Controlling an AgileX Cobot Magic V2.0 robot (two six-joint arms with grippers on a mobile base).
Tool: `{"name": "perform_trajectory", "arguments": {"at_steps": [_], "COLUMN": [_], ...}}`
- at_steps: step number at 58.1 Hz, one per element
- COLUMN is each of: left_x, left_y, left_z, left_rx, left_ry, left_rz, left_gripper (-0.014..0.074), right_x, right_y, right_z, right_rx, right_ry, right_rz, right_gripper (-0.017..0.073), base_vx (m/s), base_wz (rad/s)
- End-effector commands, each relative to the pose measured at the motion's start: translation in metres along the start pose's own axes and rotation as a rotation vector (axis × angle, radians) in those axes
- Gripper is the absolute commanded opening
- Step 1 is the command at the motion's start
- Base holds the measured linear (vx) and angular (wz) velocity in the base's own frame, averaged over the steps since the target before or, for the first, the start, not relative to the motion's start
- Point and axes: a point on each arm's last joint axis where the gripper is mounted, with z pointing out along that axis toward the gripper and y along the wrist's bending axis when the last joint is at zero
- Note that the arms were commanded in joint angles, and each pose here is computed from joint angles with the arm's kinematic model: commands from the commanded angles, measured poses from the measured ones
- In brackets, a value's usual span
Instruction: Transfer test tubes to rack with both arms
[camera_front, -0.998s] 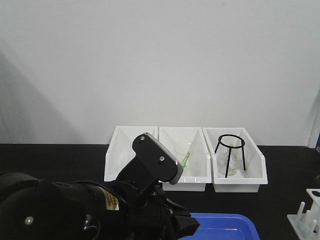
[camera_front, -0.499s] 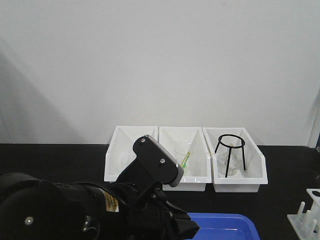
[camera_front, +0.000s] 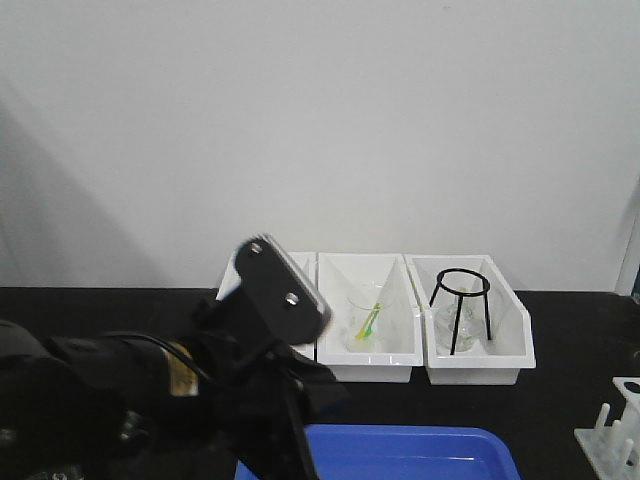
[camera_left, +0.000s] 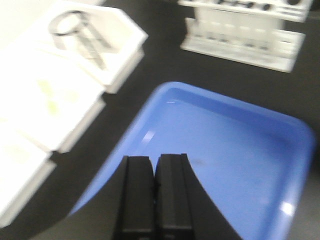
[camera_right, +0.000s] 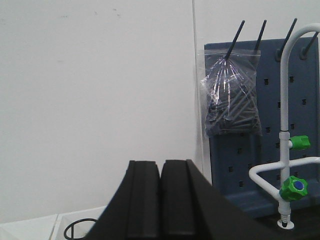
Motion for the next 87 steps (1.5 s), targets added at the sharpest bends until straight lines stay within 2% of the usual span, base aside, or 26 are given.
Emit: {"name": "perform_trajectory", "arguments": {"at_steps": [1, 7, 11, 18, 21, 27, 35, 41, 47, 54, 57, 59, 62, 70, 87], "left_x": [-0.019, -0.006, 0.009, 0.049, 0.071, 0.121, 0.188, 0.228, 0.259, 0.283, 0.284, 0.283, 0.282, 0.281, 0.281], "left_y": [0.027, 0.055, 0.067, 0.071, 0.067, 0.049, 0.014, -0.006, -0.02, -0.029, -0.031, -0.031, -0.03, -0.03, -0.03], "left_z": [-0.044, -0.08, -0.103, -0.137, -0.148, -0.164, -0.166, -0.161, -0.152, -0.144, -0.145, -0.146, -0.146, -0.147, -0.147], "left_rx": [-0.14, -0.272, -0.362, -0.51, -0.575, -0.686, -0.779, -0.818, -0.833, -0.864, -0.868, -0.878, -0.884, -0.879, -0.88], "left_ry": [-0.147, -0.128, -0.138, -0.173, -0.19, -0.23, -0.293, -0.342, -0.371, -0.411, -0.396, -0.383, -0.394, -0.43, -0.43], "left_rz": [-0.042, -0.082, -0.103, -0.141, -0.156, -0.174, -0.198, -0.252, -0.315, -0.32, -0.3, -0.267, -0.258, -0.297, -0.295], "left_gripper": [-0.0002, -0.0002, -0.0002, -0.0002, -0.0002, -0.0002, -0.0002, -0.0002, -0.0002, -0.0001, -0.0001, -0.0001, -0.0001, -0.0001, -0.0001], "right_x": [-0.01, -0.01, -0.01, -0.01, -0.01, -0.01, -0.01, -0.01, -0.01, -0.01, -0.01, -0.01, -0.01, -0.01, -0.01], "right_y": [0.002, 0.002, 0.002, 0.002, 0.002, 0.002, 0.002, 0.002, 0.002, 0.002, 0.002, 0.002, 0.002, 0.002, 0.002], "right_z": [-0.001, -0.001, -0.001, -0.001, -0.001, -0.001, -0.001, -0.001, -0.001, -0.001, -0.001, -0.001, -0.001, -0.001, -0.001], "right_rx": [-0.019, -0.019, -0.019, -0.019, -0.019, -0.019, -0.019, -0.019, -0.019, -0.019, -0.02, -0.02, -0.02, -0.02, -0.02], "right_ry": [-0.031, -0.031, -0.031, -0.031, -0.031, -0.031, -0.031, -0.031, -0.031, -0.031, -0.031, -0.031, -0.031, -0.031, -0.031], "right_rz": [-0.011, -0.011, -0.011, -0.011, -0.011, -0.011, -0.011, -0.011, -0.011, -0.012, -0.012, -0.012, -0.012, -0.012, -0.012], "right_gripper": [-0.0007, -0.0007, -0.0007, -0.0007, -0.0007, -0.0007, -0.0007, -0.0007, -0.0007, -0.0007, -0.0007, -0.0007, -0.0007, -0.0007, -0.0007], "base_vx": [0.0, 0.0, 0.0, 0.0, 0.0, 0.0, 0.0, 0.0, 0.0, 0.0, 0.0, 0.0, 0.0, 0.0, 0.0], "base_wz": [0.0, 0.0, 0.0, 0.0, 0.0, 0.0, 0.0, 0.0, 0.0, 0.0, 0.0, 0.0, 0.0, 0.0, 0.0]}}
